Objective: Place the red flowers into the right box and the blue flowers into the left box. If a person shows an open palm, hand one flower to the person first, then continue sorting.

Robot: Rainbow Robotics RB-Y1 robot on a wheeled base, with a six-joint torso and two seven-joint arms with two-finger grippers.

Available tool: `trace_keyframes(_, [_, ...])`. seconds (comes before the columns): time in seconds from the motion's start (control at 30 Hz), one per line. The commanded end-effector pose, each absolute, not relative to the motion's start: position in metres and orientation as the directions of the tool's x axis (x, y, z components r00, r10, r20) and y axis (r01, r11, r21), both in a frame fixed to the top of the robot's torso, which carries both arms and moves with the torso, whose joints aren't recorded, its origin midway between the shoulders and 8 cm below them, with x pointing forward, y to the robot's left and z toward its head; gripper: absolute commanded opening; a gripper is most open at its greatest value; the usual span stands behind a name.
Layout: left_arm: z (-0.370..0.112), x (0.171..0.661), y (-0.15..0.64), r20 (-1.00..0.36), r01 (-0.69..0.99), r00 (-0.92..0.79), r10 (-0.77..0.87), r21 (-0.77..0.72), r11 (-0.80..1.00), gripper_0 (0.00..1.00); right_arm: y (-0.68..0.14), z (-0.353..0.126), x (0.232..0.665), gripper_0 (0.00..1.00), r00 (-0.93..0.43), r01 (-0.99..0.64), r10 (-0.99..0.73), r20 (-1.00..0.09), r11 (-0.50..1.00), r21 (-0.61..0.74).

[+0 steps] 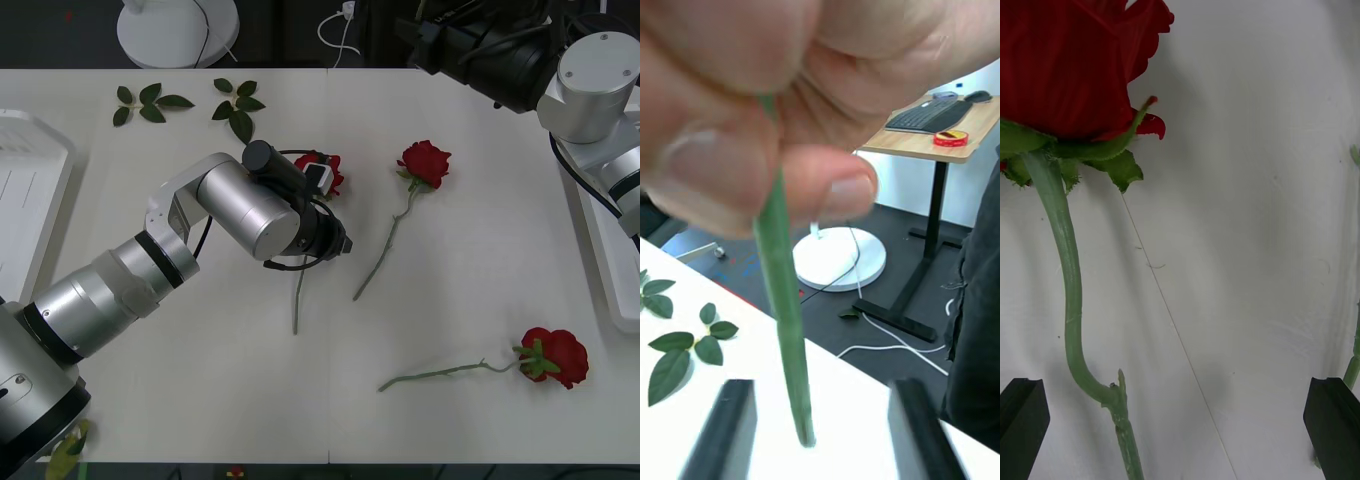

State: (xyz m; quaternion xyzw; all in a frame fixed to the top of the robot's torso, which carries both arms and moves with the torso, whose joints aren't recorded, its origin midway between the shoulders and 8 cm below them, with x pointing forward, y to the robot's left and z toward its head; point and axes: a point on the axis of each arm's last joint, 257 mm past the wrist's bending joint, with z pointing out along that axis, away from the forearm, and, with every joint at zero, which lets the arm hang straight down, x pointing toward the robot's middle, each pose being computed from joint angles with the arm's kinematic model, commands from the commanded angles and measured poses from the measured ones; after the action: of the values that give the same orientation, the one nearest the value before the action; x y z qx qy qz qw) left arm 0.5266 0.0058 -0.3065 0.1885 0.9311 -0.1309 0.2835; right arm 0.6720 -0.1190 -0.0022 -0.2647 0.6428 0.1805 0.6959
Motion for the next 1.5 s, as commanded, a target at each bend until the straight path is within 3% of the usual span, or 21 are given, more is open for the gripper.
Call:
trace_keyframes(0.03, [-0.281, 0.534, -0.018, -0.623, 0.473, -0.720, 0.305, -0.120, 0.873, 1.00, -0.098, 0.035, 0.667, 0.95, 0.191, -0.610, -0.114, -0.975, 0.764, -0.209])
trace_keyframes(0.4, [-0.281, 0.534, -0.018, -0.623, 0.473, -0.720, 0.305, -0.120, 0.873, 1.00, -0.123, 0.034, 0.659, 0.98, 0.157, -0.647, -0.154, -0.975, 0.730, -0.220])
trace_keyframes(0.6, [-0.281, 0.534, -0.018, -0.623, 0.473, -0.720, 0.305, -0.120, 0.873, 1.00, -0.172, 0.019, 0.637, 0.98, 0.098, -0.707, -0.317, -0.943, 0.645, -0.290])
trace_keyframes(0.93, [-0.281, 0.534, -0.018, -0.623, 0.473, -0.720, 0.305, -0.120, 0.873, 1.00, -0.231, -0.033, 0.585, 0.98, -0.041, -0.801, -0.525, -0.850, 0.526, -0.287])
trace_keyframes(1.07, [-0.281, 0.534, -0.018, -0.623, 0.473, -0.720, 0.305, -0.120, 0.873, 1.00, -0.240, -0.057, 0.560, 0.98, -0.269, -0.803, -0.496, -0.825, 0.589, -0.092])
trace_keyframes(1.23, [-0.281, 0.534, -0.018, -0.623, 0.473, -0.720, 0.305, -0.120, 0.873, 1.00, -0.244, -0.076, 0.537, 0.98, -0.547, -0.690, -0.401, -0.735, 0.713, 0.124])
trace_keyframes(1.33, [-0.281, 0.534, -0.018, -0.623, 0.473, -0.720, 0.305, -0.120, 0.873, 1.00, -0.237, -0.086, 0.516, 0.98, -0.753, -0.508, -0.238, -0.614, 0.802, 0.313])
trace_keyframes(1.5, [-0.281, 0.534, -0.018, -0.623, 0.473, -0.720, 0.305, -0.120, 0.873, 1.00, -0.228, -0.097, 0.494, 0.99, -0.898, -0.218, 0.012, -0.439, 0.855, 0.470])
